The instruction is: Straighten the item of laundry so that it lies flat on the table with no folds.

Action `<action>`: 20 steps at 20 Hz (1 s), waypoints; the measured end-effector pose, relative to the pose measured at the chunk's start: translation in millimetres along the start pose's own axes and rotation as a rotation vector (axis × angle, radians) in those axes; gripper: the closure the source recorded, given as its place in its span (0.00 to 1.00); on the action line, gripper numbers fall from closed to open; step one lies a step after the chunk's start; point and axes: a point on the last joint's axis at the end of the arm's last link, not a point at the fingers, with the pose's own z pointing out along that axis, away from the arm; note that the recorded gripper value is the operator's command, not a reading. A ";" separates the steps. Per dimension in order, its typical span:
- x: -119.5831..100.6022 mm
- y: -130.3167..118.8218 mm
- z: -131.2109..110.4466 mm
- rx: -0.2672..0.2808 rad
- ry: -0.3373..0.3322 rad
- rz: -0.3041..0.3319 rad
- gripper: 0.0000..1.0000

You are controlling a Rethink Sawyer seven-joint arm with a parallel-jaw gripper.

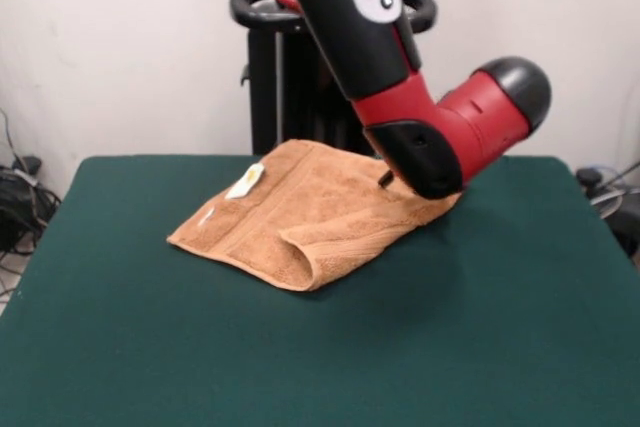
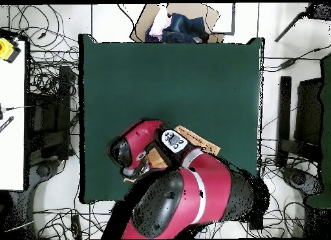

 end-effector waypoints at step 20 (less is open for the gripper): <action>-34.2 -46.6 -14.7 -0.242 -0.046 -0.380 0.00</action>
